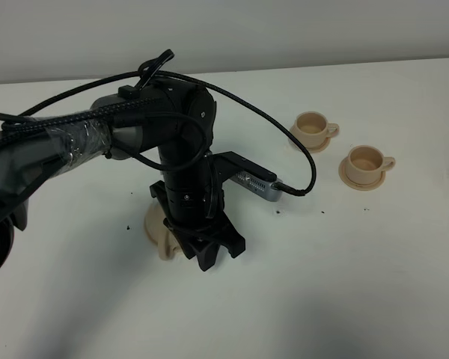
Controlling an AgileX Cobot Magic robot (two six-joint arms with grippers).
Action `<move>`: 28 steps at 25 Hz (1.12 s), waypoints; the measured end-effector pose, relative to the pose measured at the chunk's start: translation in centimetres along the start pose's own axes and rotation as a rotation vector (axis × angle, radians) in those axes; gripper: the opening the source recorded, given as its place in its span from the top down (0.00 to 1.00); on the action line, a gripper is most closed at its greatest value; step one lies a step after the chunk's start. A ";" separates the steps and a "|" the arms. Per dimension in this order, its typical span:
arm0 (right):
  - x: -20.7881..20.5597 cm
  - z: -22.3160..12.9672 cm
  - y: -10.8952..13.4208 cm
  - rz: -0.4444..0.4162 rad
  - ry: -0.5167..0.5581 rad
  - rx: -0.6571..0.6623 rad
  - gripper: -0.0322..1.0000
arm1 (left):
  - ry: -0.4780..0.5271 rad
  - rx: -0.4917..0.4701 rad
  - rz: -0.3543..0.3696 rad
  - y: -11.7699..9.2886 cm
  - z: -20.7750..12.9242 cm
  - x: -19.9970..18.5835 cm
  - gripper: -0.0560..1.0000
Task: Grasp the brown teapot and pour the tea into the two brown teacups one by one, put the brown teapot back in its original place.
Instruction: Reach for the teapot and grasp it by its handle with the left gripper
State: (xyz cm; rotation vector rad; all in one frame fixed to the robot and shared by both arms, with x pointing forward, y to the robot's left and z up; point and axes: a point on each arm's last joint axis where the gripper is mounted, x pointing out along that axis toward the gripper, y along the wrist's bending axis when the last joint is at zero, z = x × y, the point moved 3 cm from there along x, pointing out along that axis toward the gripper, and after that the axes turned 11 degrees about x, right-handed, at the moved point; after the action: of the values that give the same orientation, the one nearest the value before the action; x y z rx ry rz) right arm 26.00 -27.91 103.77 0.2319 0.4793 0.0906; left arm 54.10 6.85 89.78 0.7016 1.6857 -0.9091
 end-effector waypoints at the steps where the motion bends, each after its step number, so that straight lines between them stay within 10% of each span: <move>1: 0.0 0.0 0.0 0.000 0.000 0.000 0.59 | -0.006 0.000 -0.008 -0.3 0.1 -0.1 0.62; 13: 0.0 0.0 0.0 0.000 0.000 0.000 0.59 | -0.149 -0.235 0.018 -1.5 -1.3 -5.3 0.62; 28: 0.0 0.0 0.0 0.000 0.000 0.000 0.59 | -0.071 -0.420 0.007 1.8 -5.9 -3.9 0.62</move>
State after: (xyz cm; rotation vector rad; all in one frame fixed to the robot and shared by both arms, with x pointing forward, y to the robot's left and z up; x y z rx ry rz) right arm 26.00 -27.91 103.77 0.2319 0.4793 0.0906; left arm 53.59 12.70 94.06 0.3862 1.7344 -0.5404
